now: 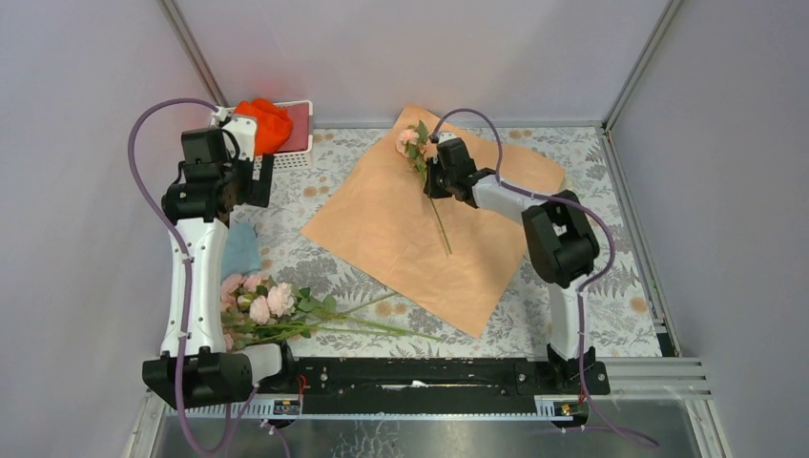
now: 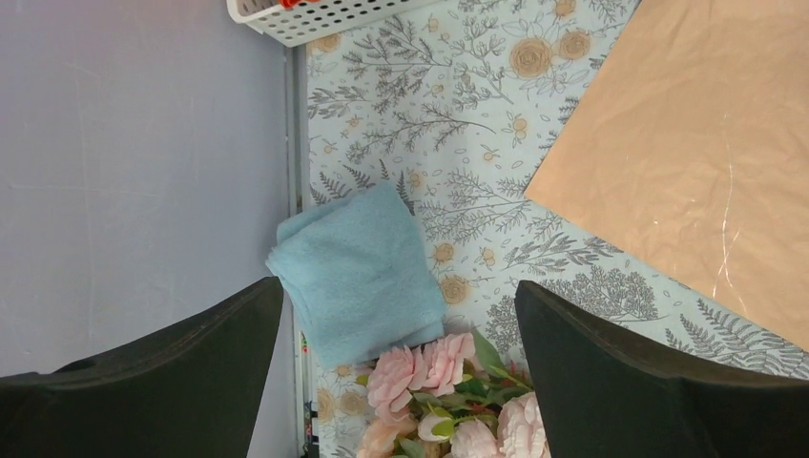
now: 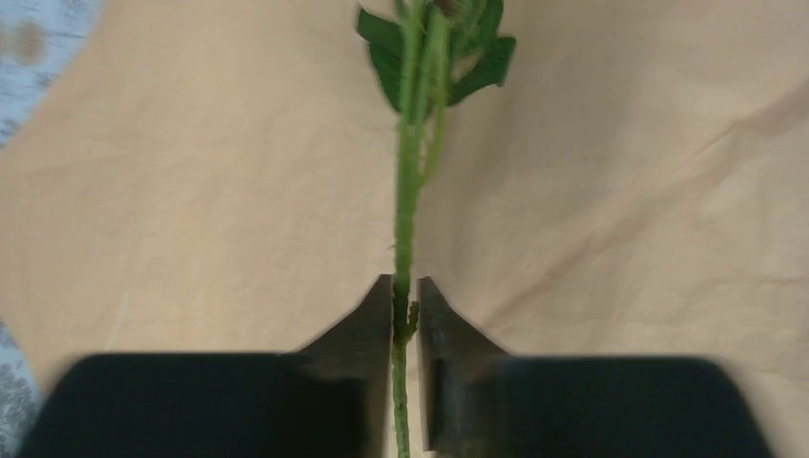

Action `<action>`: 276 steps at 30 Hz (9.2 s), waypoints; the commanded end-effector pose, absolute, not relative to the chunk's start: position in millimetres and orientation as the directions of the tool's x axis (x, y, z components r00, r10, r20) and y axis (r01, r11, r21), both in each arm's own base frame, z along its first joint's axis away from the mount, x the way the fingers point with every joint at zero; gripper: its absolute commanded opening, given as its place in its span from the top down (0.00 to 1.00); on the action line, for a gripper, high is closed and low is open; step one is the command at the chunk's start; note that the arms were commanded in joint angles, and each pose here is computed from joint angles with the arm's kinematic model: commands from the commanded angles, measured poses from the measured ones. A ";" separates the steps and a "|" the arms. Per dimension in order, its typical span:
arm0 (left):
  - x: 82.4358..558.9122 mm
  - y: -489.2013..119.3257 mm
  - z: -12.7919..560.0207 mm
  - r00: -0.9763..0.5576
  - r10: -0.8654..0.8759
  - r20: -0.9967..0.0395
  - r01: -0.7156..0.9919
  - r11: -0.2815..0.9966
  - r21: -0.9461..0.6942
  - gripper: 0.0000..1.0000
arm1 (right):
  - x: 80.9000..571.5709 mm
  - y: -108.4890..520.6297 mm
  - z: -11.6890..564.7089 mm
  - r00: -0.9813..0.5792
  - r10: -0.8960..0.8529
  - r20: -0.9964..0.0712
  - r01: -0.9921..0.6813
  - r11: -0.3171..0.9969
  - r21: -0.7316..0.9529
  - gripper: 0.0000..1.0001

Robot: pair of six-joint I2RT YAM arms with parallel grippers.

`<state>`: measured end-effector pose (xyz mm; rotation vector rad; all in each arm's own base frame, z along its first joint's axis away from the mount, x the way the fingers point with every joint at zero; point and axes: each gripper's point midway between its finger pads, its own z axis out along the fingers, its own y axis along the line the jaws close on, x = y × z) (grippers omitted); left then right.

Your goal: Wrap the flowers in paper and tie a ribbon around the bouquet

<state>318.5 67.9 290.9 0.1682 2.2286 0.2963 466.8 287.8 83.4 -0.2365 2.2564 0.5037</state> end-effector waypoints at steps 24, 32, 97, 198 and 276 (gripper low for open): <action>315.7 63.4 252.4 -0.676 0.182 -0.714 0.037 0.976 0.213 0.01 | 127.2 483.2 79.1 -0.282 -0.635 -0.719 -0.955 0.115 0.274 0.58; 310.6 59.2 251.4 -0.669 0.187 -0.719 0.054 0.977 0.204 0.01 | 141.2 476.2 50.1 -0.314 -0.657 -0.686 -0.949 0.219 0.225 0.70; 311.8 46.7 248.6 -0.667 0.198 -0.718 0.117 0.980 0.161 0.01 | 176.0 489.6 123.9 -0.306 -0.530 -0.791 -0.928 0.352 0.123 1.00; 295.5 65.6 201.1 -0.758 0.177 -0.628 0.052 0.976 0.212 0.01 | 156.1 543.9 86.5 -0.213 -0.536 -0.817 -0.977 0.118 0.177 0.56; 296.1 47.0 270.2 -0.662 0.177 -0.729 0.096 0.984 0.151 0.01 | 115.8 499.4 95.0 -0.133 -0.581 -0.803 -0.988 0.016 0.152 0.50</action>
